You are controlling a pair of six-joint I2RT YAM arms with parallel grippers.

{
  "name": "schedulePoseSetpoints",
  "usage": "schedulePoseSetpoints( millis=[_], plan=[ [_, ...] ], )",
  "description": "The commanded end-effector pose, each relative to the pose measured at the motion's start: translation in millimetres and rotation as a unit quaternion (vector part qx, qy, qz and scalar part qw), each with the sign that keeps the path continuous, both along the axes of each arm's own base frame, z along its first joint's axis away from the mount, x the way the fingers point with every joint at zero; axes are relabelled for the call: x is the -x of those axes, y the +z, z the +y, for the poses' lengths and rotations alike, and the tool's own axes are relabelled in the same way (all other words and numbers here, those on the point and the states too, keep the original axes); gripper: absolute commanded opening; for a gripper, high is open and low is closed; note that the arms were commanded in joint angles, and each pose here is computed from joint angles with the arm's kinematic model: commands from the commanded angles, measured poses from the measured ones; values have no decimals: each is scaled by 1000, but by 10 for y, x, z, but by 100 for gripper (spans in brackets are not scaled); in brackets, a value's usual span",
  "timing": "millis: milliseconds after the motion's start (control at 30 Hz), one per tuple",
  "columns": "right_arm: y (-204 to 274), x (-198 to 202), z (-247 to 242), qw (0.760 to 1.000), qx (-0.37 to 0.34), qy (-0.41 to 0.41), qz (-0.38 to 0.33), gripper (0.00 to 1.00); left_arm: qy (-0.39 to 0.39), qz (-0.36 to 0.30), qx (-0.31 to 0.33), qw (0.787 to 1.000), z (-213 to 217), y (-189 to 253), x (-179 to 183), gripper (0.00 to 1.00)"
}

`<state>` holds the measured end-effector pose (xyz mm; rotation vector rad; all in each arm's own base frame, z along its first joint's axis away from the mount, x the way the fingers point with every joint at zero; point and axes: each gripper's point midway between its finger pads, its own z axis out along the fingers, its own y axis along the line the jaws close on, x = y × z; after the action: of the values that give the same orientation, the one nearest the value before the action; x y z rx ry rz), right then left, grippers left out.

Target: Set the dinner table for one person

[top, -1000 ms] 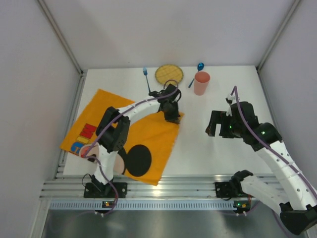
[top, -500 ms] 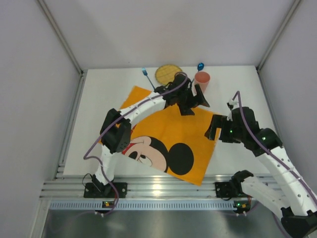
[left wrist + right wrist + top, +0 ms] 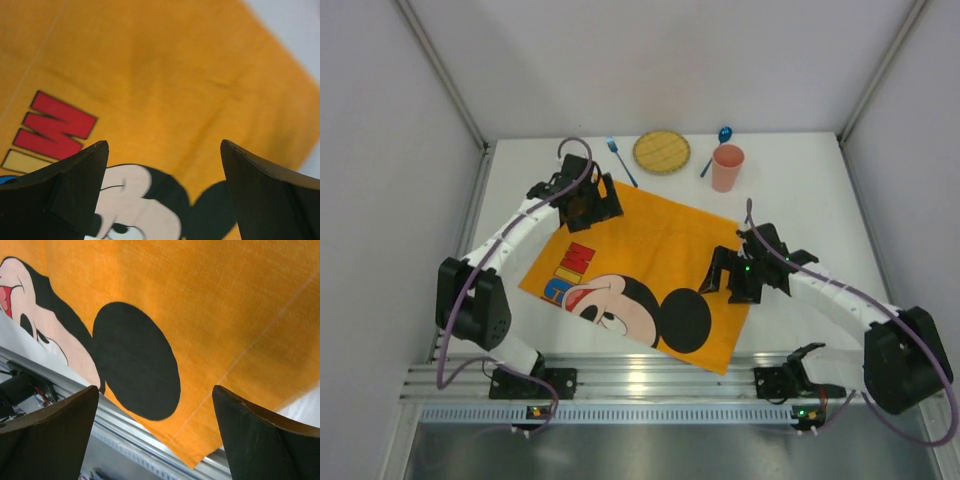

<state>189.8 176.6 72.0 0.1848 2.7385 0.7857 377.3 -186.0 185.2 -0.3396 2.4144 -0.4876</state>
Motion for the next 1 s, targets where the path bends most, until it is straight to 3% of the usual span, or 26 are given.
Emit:
schedulePoseSetpoints(
  millis=[0,100,433,667,967],
  plan=[
    [142,-312,306,997,-52,26,-46,96,-28,103,-102,989,433,-919,275,99],
    [-95,-369,257,999,-15,31,-25,96,-41,124,-132,983,521,-1229,324,99],
    [-468,-619,68,998,63,27,-2,97,-38,179,-129,975,619,-1674,590,99],
    [-532,-1065,-464,992,124,-32,14,97,-26,204,-92,974,633,-1608,1034,99],
    [-630,-1067,-1077,982,163,-85,45,97,-21,188,-76,979,591,-1354,999,99]
  ],
)
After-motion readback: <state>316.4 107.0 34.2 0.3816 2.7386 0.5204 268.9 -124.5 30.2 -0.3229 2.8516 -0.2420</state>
